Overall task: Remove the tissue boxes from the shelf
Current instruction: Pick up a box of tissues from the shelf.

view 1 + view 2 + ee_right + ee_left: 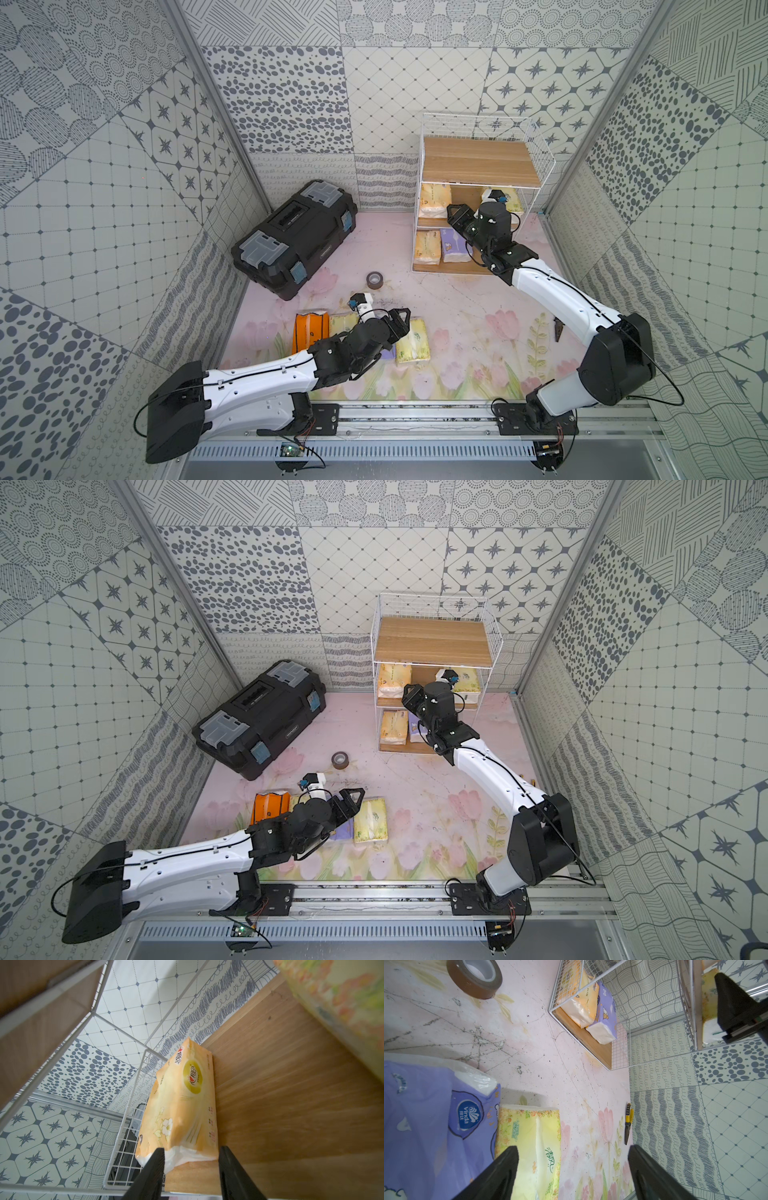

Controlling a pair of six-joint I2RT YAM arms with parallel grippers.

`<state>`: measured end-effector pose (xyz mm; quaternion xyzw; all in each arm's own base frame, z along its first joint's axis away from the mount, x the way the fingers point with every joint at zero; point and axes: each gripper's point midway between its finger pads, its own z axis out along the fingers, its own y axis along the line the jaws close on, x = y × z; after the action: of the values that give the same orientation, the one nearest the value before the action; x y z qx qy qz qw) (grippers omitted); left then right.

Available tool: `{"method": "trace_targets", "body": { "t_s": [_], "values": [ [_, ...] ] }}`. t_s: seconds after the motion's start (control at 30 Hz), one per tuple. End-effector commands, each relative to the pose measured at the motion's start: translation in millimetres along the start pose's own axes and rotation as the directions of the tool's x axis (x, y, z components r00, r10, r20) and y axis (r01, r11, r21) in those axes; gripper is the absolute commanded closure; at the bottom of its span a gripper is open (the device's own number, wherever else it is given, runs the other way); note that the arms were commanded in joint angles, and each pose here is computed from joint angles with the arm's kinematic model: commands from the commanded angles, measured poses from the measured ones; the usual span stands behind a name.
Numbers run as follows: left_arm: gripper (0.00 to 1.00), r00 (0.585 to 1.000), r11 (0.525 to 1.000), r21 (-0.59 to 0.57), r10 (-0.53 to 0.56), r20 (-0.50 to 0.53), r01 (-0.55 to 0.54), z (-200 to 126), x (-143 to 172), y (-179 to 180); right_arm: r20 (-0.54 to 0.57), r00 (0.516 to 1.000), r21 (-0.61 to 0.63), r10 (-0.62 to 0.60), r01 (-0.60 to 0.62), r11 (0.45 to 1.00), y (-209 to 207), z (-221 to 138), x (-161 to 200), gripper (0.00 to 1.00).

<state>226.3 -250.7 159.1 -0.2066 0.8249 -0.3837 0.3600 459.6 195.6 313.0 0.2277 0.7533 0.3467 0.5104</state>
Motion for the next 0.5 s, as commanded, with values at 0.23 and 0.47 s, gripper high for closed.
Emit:
{"method": "trace_targets", "body": {
  "t_s": [0.23, 0.47],
  "values": [
    [0.12, 1.0, 0.999, 0.039, -0.023, -0.003, 0.023, -1.0, -3.2, -11.6, 0.036, 0.998, -0.069, 0.048, -0.045, 0.997, 21.5, 20.4, -14.6, 0.68],
    [0.12, 1.0, 0.998, 0.07, -0.002, -0.008, 0.003, -1.4, -5.5, -28.3, 0.015, 0.997, -0.08, 0.07, -0.068, 0.994, 19.3, 20.8, -14.1, 0.94]
  ]
}}
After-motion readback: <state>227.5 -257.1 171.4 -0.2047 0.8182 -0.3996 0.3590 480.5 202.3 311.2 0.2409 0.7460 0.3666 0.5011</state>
